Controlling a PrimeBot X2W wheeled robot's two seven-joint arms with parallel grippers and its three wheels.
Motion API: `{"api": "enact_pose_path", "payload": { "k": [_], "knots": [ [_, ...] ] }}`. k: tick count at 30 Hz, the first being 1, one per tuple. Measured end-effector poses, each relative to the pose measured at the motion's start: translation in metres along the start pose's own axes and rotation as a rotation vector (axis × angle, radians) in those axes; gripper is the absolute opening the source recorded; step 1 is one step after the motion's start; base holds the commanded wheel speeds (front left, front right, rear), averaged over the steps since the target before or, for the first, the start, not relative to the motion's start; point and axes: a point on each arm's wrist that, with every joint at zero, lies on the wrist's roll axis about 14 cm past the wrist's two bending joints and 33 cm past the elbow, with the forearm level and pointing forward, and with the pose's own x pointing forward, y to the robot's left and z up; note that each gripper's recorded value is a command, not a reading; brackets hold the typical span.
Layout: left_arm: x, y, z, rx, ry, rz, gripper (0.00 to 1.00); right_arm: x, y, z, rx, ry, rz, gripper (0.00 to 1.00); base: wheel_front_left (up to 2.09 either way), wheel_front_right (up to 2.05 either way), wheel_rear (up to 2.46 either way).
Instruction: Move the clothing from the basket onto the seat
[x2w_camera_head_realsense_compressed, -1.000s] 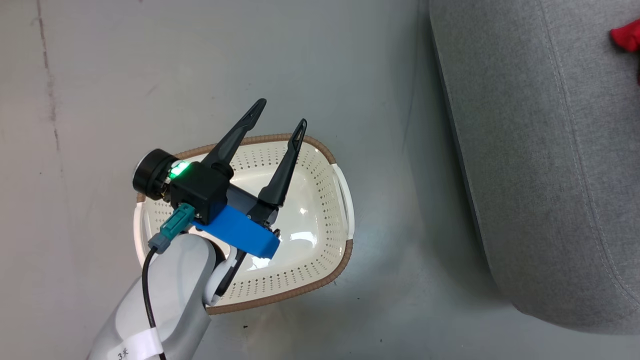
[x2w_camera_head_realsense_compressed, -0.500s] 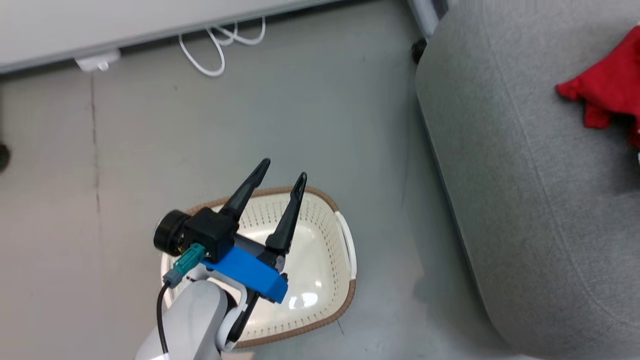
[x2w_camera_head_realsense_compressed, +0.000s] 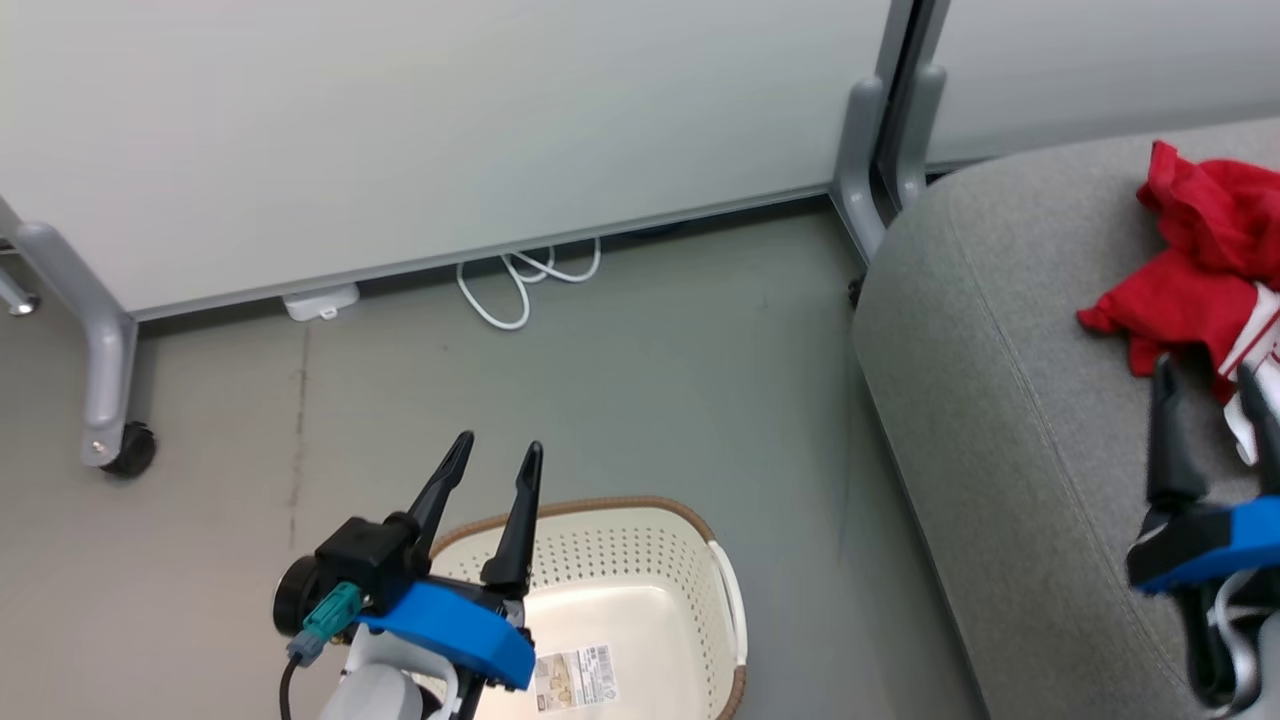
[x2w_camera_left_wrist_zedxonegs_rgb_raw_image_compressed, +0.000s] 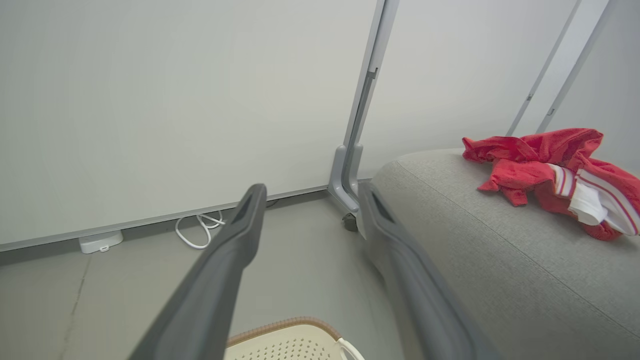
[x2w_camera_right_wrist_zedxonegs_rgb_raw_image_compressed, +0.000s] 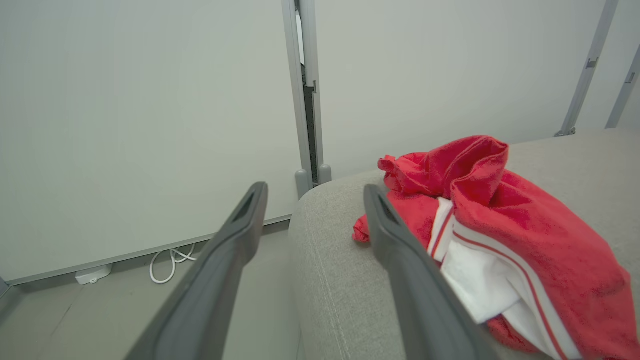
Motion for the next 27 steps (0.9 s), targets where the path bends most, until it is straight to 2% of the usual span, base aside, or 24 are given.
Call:
{"api": "enact_pose_path", "payload": {
  "k": [7,14,27],
  "knots": [
    [-0.034,0.028,0.006,0.006,-0.023,0.127,1.00,-0.026,0.055,-0.015,0.045,0.023,0.119,1.00,0.00,0.00,0.00],
    [-0.061,0.054,0.015,0.015,-0.057,0.235,1.00,-0.039,0.093,-0.026,0.058,0.056,0.219,1.00,0.00,0.00,0.00],
    [-0.095,0.082,0.014,-0.003,-0.067,0.365,1.00,-0.049,0.125,-0.034,0.091,0.074,0.312,1.00,0.00,0.00,0.00]
  ]
}}
